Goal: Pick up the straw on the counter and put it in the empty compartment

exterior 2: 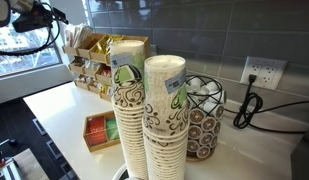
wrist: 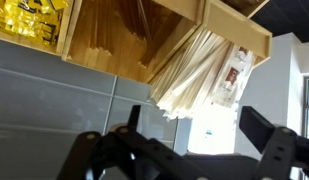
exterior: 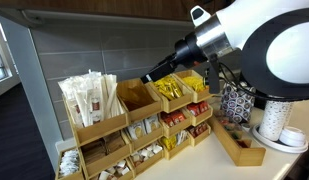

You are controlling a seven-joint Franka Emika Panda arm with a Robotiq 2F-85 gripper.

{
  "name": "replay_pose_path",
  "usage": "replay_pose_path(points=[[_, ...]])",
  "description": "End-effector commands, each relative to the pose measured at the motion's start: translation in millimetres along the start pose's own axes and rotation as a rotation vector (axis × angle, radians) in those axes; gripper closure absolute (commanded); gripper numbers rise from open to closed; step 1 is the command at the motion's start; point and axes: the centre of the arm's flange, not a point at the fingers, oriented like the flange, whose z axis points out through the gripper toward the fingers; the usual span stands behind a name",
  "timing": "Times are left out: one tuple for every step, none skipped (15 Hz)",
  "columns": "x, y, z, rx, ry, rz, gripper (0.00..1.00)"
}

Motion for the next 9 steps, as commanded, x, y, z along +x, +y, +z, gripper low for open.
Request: replay_pose_path(points=[[-1, -4, -23, 0.034, -0.066, 0.006, 0.00], [-1, -3, -26, 0.043, -0.083, 0.013, 0.00], [-2, -3, -29, 0.053, -0.094, 0.016, 0.00], [-3, -2, -32, 0.063, -0.101, 0.019, 0.00], [-3, -1, -35, 0.075, -0.111, 0.023, 0.00], [-4, -1, -37, 0.086, -0.123, 0.030, 0.00], [-7, 0, -39, 0.096, -0.144, 0.042, 0.00], [-9, 2, -40, 0.105, -0.161, 0.052, 0.00], [-12, 3, -41, 0.113, -0.181, 0.063, 0.00]])
